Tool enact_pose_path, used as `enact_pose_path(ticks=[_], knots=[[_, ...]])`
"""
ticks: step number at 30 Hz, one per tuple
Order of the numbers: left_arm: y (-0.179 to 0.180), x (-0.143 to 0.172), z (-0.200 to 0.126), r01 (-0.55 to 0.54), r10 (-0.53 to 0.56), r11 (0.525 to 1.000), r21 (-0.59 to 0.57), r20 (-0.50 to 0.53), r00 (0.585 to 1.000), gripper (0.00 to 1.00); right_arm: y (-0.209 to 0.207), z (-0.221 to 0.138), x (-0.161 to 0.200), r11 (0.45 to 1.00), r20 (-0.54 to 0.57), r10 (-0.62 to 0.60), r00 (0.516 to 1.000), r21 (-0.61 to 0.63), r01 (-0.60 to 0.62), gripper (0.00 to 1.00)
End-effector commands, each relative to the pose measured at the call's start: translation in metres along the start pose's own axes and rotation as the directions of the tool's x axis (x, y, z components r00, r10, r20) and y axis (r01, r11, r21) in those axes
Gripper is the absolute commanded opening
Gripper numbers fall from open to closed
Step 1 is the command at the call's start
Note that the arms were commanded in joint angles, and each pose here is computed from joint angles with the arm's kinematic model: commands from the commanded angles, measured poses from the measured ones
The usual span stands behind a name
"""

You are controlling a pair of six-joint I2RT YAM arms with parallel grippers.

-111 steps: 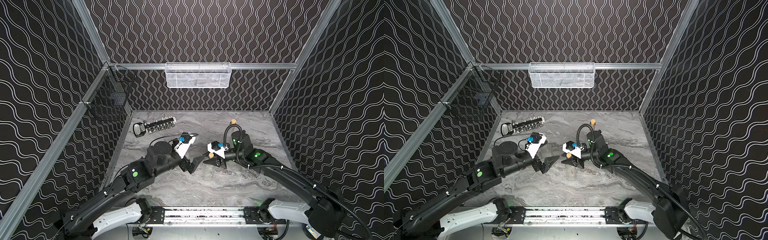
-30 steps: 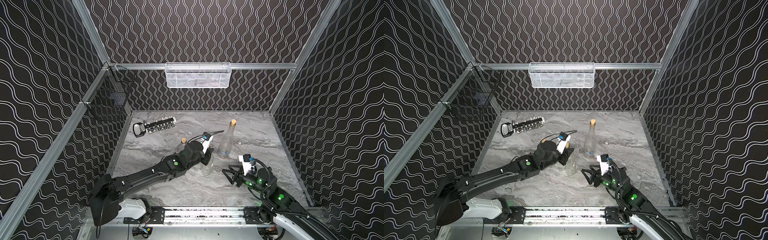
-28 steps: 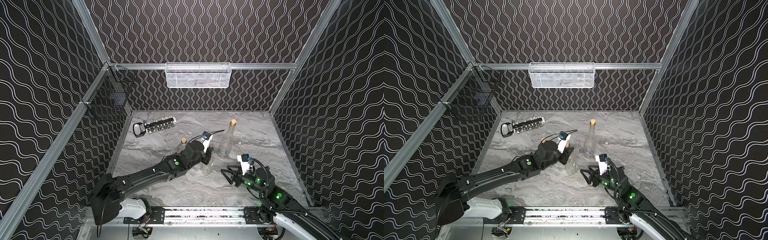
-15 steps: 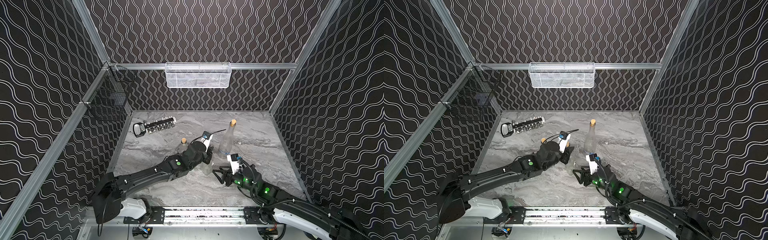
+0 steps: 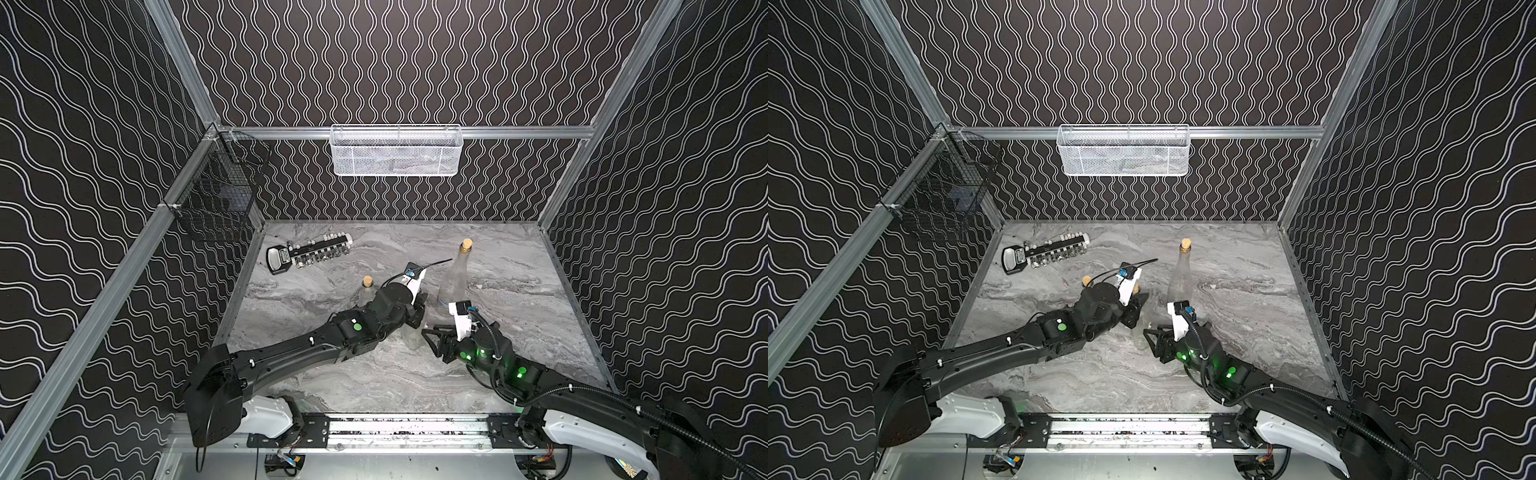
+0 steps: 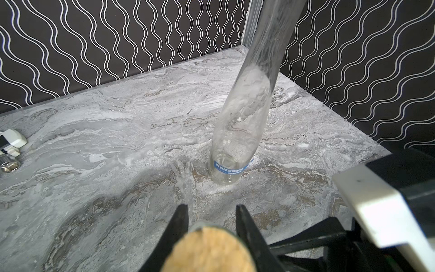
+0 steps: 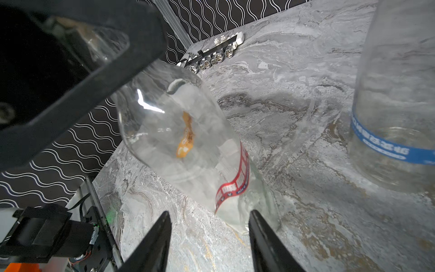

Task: Remove the label from the bottle
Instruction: Hold the bottle at the center of the board, then tear open the label from the bottle.

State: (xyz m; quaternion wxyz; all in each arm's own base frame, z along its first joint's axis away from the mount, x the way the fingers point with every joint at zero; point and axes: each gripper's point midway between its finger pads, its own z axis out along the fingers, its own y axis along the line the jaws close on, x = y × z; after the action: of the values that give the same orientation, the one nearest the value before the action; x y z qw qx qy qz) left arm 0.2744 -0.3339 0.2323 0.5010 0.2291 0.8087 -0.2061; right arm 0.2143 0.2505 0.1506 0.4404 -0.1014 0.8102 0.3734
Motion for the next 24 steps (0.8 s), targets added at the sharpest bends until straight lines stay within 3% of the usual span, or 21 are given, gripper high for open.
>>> enact_pose_path(ticks=[1, 12, 24], knots=[[-0.001, 0.006, 0.001, 0.003, -0.003, 1.000, 0.005, -0.024, 1.000, 0.00, 0.007, 0.003, -0.012, 1.000, 0.044, -0.004, 0.999, -0.021, 0.005, 0.51], [-0.004, 0.008, 0.002, 0.006, -0.005, 1.000, 0.024, -0.033, 0.999, 0.00, 0.000, 0.011, -0.014, 0.998, 0.060, -0.051, 0.997, 0.024, 0.049, 0.41], [-0.006, 0.011, 0.002, 0.007, -0.006, 0.999, 0.033, -0.039, 0.999, 0.00, -0.004, 0.016, -0.013, 0.997, 0.057, -0.071, 0.996, 0.045, 0.069, 0.35]])
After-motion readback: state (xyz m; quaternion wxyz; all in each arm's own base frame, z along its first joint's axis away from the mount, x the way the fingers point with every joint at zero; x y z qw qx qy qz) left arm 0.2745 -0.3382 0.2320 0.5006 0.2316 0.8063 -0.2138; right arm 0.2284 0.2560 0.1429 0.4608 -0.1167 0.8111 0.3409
